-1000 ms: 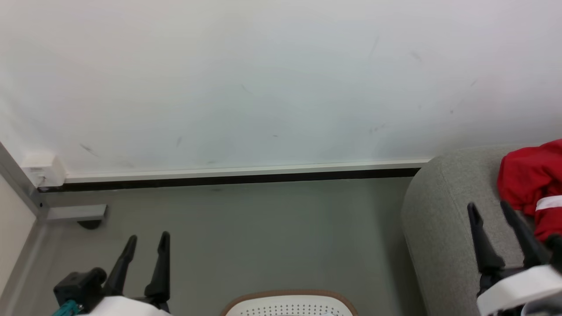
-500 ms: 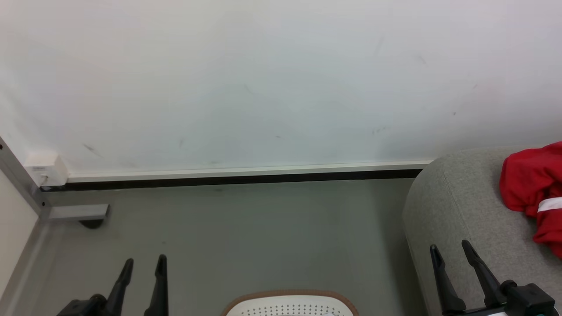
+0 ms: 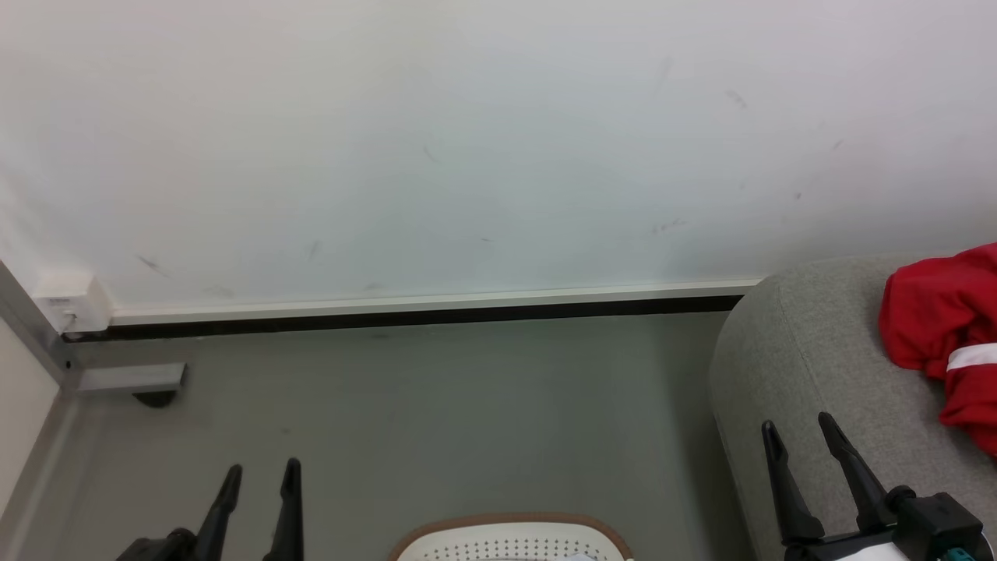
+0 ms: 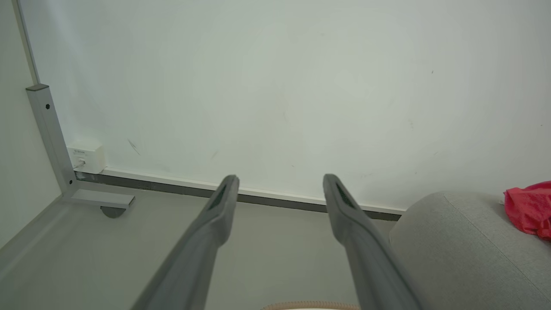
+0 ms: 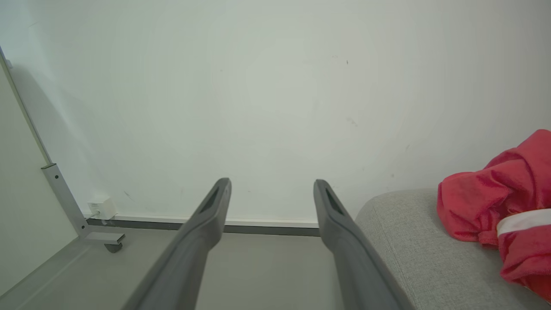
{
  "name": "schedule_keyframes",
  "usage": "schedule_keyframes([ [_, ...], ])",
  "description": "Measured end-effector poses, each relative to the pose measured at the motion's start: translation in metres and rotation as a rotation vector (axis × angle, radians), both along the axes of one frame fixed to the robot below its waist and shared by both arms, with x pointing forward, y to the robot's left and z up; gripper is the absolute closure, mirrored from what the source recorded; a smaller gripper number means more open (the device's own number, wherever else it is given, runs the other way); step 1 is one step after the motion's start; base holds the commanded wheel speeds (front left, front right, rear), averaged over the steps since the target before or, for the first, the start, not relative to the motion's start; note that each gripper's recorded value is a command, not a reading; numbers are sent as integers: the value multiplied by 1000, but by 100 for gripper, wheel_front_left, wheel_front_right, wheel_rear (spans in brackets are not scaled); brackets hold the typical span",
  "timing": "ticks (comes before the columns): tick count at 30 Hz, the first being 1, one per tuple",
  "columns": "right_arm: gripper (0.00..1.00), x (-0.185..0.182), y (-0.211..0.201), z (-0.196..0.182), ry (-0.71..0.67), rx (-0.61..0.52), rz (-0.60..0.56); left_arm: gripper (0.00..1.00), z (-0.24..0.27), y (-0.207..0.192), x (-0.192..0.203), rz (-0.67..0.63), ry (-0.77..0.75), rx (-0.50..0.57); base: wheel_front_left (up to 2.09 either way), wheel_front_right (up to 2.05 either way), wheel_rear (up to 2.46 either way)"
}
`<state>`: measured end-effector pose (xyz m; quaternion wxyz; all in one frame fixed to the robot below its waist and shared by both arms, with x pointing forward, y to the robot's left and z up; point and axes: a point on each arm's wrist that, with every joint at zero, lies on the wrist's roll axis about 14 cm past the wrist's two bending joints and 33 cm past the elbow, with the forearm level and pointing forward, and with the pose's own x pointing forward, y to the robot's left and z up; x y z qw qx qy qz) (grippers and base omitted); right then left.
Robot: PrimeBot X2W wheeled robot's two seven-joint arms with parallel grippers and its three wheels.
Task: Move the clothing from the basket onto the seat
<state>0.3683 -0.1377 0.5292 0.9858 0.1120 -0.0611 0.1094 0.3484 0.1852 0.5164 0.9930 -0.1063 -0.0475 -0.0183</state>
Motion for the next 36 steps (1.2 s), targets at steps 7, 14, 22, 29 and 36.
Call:
schedule_keyframes([
  [7, 0, -1, 1, 1, -4, -1, 4, 0, -2, -2, 0, -4, 0, 2, 0, 0, 0],
  [14, 0, -2, 4, 0, -1, 2, 11, 0, -1, -1, 1, 0, -5, 6, 0, 0, 0],
  [22, 100, -2, 4, -2, 7, 4, 10, 100, -4, -1, 2, -3, 1, 1, 0, 0, 0],
  [29, 100, -10, 3, -26, 95, 53, -2, 100, -24, -3, -3, 5, 74, -56, 0, 0, 0],
  [36, 100, -8, -7, -29, 137, 171, -33, 100, -29, 2, -1, 23, 108, -180, 0, 0, 0],
])
